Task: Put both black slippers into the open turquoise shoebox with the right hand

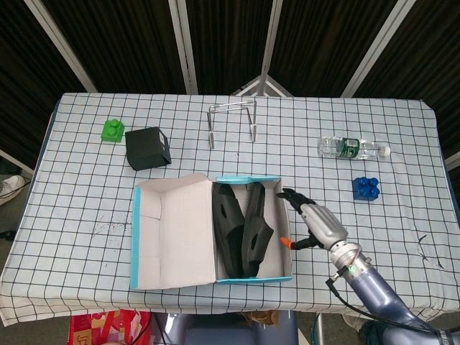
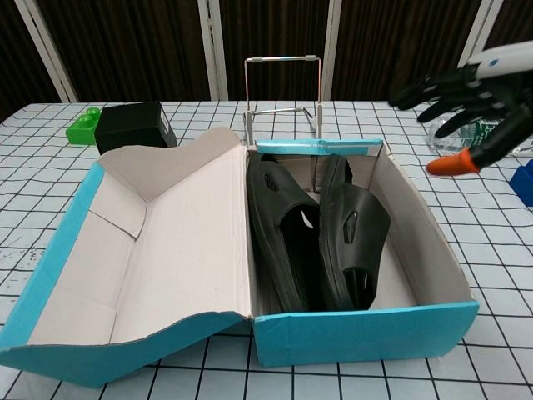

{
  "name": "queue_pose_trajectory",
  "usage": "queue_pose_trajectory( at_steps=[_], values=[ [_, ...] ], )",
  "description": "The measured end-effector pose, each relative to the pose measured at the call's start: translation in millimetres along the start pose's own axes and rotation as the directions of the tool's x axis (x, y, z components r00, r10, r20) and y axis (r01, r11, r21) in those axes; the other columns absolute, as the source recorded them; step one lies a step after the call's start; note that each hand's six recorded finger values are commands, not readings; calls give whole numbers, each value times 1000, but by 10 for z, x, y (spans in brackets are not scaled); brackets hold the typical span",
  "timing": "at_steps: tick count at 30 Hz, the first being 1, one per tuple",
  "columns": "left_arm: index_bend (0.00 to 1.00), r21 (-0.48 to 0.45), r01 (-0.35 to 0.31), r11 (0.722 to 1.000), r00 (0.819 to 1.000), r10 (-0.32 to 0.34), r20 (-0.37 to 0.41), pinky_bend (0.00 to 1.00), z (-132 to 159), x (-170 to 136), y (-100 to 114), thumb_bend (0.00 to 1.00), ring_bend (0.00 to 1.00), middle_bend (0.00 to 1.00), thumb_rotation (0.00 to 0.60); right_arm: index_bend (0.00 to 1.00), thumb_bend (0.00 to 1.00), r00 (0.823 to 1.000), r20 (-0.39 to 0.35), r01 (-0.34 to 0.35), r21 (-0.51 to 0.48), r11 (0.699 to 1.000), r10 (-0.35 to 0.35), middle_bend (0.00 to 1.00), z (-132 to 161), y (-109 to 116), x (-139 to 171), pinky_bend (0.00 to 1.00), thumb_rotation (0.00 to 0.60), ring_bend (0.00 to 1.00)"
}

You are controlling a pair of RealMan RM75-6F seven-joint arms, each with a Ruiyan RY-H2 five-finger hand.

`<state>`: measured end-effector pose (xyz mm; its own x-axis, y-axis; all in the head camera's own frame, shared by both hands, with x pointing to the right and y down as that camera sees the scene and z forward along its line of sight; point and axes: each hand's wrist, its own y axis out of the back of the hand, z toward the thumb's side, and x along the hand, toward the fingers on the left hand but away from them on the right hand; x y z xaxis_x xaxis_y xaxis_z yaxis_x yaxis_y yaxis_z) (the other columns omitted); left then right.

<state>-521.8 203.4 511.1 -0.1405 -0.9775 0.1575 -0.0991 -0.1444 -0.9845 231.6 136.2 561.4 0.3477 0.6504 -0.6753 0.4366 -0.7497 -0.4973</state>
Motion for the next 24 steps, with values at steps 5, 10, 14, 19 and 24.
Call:
queue_pose_trajectory(
  at_steps=[5, 10, 14, 19, 24],
  values=[
    [224, -5, 1, 1000, 1000, -1, 11, 97, 23, -3, -4, 643, 28, 52, 600, 219, 311, 984, 6, 174, 114, 978, -175, 85, -177, 316, 281, 163, 600, 155],
    [223, -7, 4, 1000, 1000, -4, 28, 97, 66, -17, -17, 643, 28, 51, 600, 218, 312, 925, 35, 339, 380, 861, -379, 85, -555, 538, 667, 163, 600, 107],
    [223, -4, 12, 1000, 999, -12, 39, 97, 104, -31, -41, 635, 28, 50, 600, 211, 311, 871, 34, 394, 547, 739, -490, 78, -877, 574, 940, 163, 600, 39],
    [222, 3, 29, 1000, 998, -29, 50, 97, 147, -41, -86, 597, 28, 49, 600, 210, 312, 840, 9, 403, 658, 636, -542, 75, -1206, 490, 1156, 163, 600, 25],
    [222, 17, 50, 999, 998, -50, 40, 97, 148, -44, -133, 492, 29, 49, 600, 210, 311, 817, 0, 408, 707, 578, -577, 75, -1382, 409, 1321, 154, 600, 25]
  ],
)
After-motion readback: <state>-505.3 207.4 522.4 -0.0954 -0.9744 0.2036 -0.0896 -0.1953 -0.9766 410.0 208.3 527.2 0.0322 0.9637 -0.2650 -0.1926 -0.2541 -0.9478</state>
